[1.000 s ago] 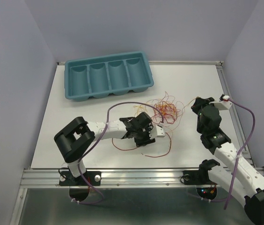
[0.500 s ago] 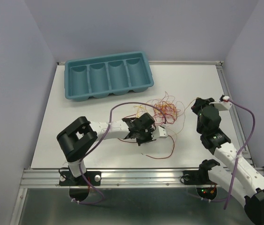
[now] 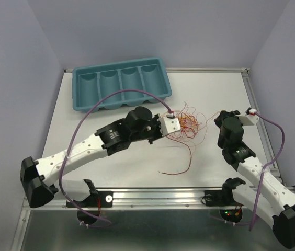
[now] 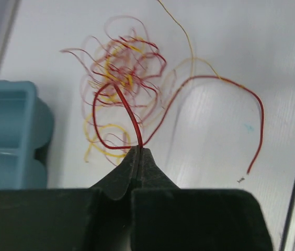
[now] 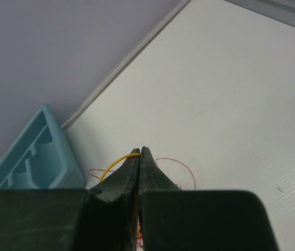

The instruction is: Untangle the cables

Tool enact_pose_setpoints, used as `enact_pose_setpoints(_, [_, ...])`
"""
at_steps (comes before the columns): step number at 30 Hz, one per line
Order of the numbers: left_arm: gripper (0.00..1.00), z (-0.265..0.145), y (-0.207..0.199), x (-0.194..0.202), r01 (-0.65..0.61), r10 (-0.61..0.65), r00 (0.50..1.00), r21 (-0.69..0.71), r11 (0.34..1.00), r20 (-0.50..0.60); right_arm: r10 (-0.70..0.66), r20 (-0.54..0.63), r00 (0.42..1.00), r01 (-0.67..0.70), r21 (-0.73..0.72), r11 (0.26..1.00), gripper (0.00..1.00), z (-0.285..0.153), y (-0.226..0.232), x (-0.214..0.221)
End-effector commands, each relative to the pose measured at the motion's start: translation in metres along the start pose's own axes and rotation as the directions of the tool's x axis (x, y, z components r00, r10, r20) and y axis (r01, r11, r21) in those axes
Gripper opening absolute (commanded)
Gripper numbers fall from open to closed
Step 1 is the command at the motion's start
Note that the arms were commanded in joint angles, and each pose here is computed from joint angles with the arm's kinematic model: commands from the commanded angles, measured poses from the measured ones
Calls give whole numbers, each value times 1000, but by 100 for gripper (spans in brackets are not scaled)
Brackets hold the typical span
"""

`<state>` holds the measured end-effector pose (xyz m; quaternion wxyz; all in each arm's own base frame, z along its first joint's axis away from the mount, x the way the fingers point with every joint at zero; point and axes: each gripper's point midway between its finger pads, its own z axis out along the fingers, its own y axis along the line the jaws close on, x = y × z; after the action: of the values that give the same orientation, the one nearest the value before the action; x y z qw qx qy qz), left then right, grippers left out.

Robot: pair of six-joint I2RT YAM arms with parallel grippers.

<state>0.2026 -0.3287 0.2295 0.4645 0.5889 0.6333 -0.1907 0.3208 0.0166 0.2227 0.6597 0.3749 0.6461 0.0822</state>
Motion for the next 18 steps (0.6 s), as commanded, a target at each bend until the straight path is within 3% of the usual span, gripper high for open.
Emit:
enact_pose_setpoints(1, [0, -59, 60, -58, 32, -8, 995, -257, 966, 97, 11, 34, 999, -13, 64, 998, 1, 2, -17, 0])
enact_pose_setpoints(4, [0, -113, 100, -94, 105, -18, 980, -440, 892, 197, 8, 27, 1000, -10, 69, 998, 1, 4, -18, 3])
enact_pose_setpoints(8, [0, -192, 147, -133, 252, -8, 935, -649, 718, 354, 3, 10, 1000, -3, 77, 997, 1, 6, -19, 10])
enact_pose_setpoints(10, [0, -231, 162, -149, 312, 22, 907, -704, 638, 421, -1, 2, 1000, 1, 81, 997, 1, 8, -20, 14])
enact_pose_setpoints(14, [0, -317, 194, -174, 436, 110, 850, -805, 403, 515, -4, -13, 1000, 5, 90, 996, 1, 9, -22, 20])
enact_pose_setpoints(18, [0, -369, 206, -195, 498, 179, 810, -817, 292, 558, -6, -32, 999, 9, 86, 996, 1, 11, -21, 26])
